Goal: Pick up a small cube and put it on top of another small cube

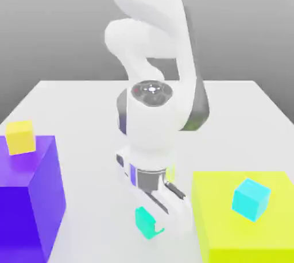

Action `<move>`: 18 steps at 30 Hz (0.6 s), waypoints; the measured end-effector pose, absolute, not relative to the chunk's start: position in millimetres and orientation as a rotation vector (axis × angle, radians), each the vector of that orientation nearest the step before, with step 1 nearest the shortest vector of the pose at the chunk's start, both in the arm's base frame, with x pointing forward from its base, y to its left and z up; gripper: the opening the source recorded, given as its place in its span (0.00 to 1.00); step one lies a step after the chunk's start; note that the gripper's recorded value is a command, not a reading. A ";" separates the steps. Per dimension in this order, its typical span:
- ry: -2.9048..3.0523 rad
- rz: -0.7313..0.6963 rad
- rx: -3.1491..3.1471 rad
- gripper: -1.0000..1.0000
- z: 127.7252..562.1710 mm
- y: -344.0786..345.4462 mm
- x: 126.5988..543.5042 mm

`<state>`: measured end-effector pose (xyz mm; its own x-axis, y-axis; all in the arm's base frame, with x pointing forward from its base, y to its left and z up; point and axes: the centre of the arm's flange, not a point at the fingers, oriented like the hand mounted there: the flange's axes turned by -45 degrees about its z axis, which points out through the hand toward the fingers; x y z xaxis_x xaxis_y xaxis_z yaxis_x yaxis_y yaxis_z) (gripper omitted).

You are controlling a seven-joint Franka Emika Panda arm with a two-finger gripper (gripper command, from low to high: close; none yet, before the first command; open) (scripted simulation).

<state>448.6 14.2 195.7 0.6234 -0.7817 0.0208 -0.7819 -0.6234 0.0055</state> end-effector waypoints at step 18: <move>-2.513 0.411 1.624 0.00 378.6 -372.9 362.0</move>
